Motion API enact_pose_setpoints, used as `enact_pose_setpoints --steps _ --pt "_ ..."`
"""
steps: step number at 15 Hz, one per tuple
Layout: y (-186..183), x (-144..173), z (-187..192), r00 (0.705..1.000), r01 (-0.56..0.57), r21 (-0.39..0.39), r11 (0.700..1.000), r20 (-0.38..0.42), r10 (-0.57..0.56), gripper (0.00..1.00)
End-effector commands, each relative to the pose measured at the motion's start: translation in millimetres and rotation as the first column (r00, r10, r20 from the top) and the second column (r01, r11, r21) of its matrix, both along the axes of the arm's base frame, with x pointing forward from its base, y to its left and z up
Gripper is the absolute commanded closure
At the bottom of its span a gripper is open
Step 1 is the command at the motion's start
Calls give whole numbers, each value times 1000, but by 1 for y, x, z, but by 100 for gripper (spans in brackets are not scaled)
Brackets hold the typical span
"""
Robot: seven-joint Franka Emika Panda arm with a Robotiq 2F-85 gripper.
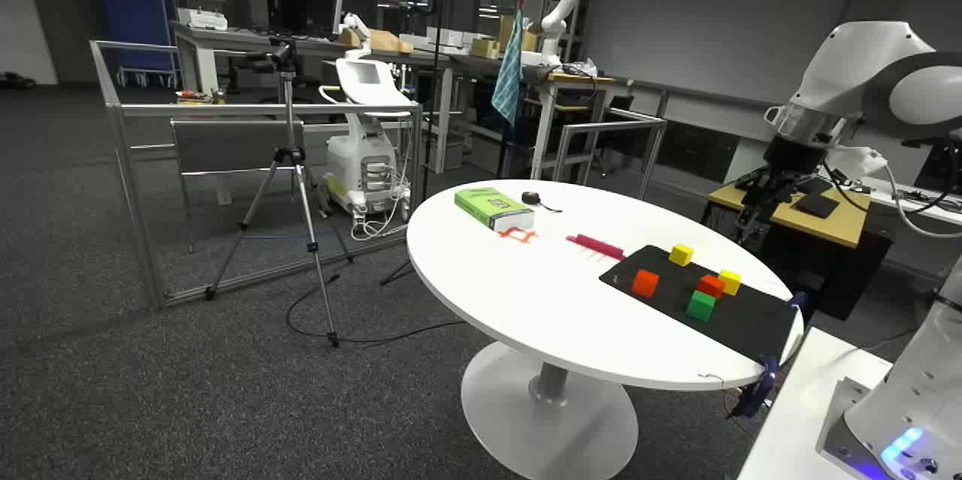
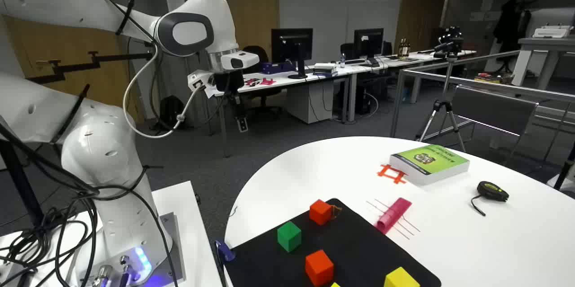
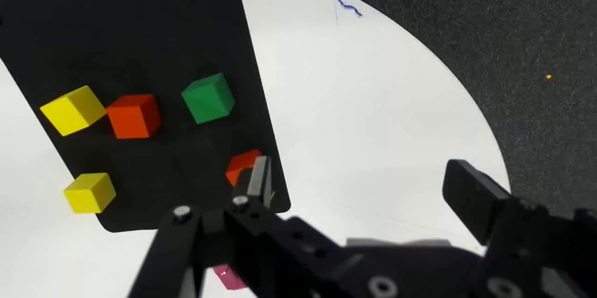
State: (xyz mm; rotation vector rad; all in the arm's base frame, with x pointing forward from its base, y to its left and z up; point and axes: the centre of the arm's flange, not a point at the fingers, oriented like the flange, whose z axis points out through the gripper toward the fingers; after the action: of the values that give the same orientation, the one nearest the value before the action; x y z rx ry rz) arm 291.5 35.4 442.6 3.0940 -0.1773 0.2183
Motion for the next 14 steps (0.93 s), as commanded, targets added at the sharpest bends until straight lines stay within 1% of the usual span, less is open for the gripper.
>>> enact_pose_setpoints --steps 1,2,3,6,10,12,14 --pt "0 0 -1 1000 0 0 1000 -7 0 0" --pt "-6 11 -4 1000 13 -2 1000 -13 -13 0" --pt "-10 19 -4 1000 21 -2 1000 0 -21 0" --pt "-38 60 -14 999 26 -19 999 28 -26 0" --pt "-92 119 -37 999 0 -50 999 49 3 0" --pt "-115 142 -53 1000 -16 -50 999 18 17 0" --pt "-134 166 -71 999 -19 -21 1000 -44 18 0"
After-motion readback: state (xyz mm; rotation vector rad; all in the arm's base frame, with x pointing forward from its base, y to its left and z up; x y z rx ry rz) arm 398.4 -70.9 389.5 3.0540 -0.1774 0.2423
